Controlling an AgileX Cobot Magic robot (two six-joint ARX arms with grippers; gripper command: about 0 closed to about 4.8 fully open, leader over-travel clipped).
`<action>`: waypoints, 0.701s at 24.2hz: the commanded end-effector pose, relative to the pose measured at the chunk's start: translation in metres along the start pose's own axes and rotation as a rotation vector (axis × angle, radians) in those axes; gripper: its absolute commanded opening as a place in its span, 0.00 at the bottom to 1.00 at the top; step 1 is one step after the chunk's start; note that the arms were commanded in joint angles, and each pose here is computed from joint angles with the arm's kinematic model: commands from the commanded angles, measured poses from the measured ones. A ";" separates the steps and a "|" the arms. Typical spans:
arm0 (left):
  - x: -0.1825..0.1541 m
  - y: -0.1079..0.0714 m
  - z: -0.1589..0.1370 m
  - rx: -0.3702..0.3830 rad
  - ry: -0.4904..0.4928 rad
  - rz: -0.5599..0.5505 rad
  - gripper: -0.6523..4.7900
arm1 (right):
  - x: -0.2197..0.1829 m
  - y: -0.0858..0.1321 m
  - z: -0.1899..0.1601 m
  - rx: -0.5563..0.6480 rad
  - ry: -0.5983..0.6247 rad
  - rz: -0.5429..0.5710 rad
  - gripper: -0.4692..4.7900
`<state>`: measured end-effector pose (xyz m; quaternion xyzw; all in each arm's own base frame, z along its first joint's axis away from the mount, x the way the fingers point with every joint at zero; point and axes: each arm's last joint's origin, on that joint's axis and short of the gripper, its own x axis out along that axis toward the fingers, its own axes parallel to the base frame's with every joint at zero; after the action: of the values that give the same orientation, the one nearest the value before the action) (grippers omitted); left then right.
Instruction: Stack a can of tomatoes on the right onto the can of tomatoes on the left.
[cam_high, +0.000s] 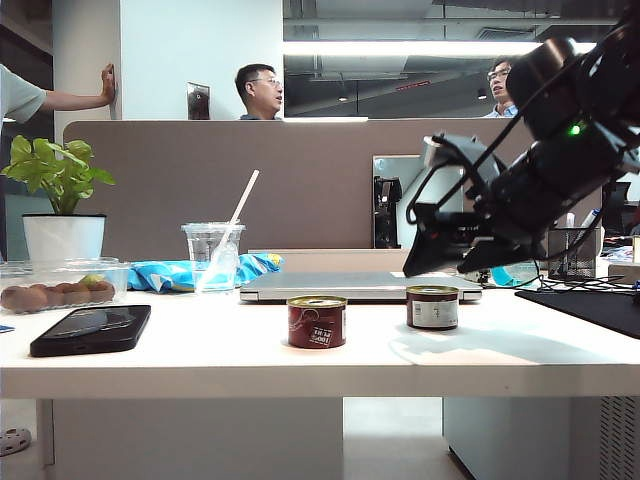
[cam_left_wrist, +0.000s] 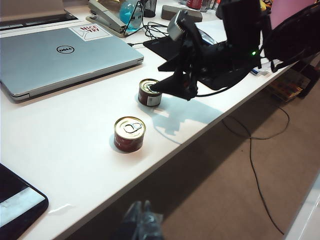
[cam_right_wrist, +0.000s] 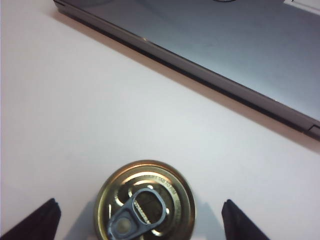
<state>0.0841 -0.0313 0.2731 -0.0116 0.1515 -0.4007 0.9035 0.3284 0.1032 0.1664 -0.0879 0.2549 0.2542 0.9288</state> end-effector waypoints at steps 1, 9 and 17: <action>0.000 0.000 0.001 0.011 -0.010 -0.003 0.12 | 0.007 -0.001 0.000 0.002 0.002 0.000 0.94; 0.000 0.000 0.001 0.008 -0.010 -0.004 0.12 | 0.022 -0.002 -0.015 0.013 0.056 0.009 0.93; 0.000 0.000 0.001 0.008 -0.010 -0.004 0.12 | 0.027 -0.004 -0.009 0.008 0.031 0.006 0.82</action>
<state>0.0841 -0.0313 0.2731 -0.0117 0.1516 -0.4006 0.9035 0.3432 0.1077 0.1399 -0.0890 0.2889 0.2534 0.9189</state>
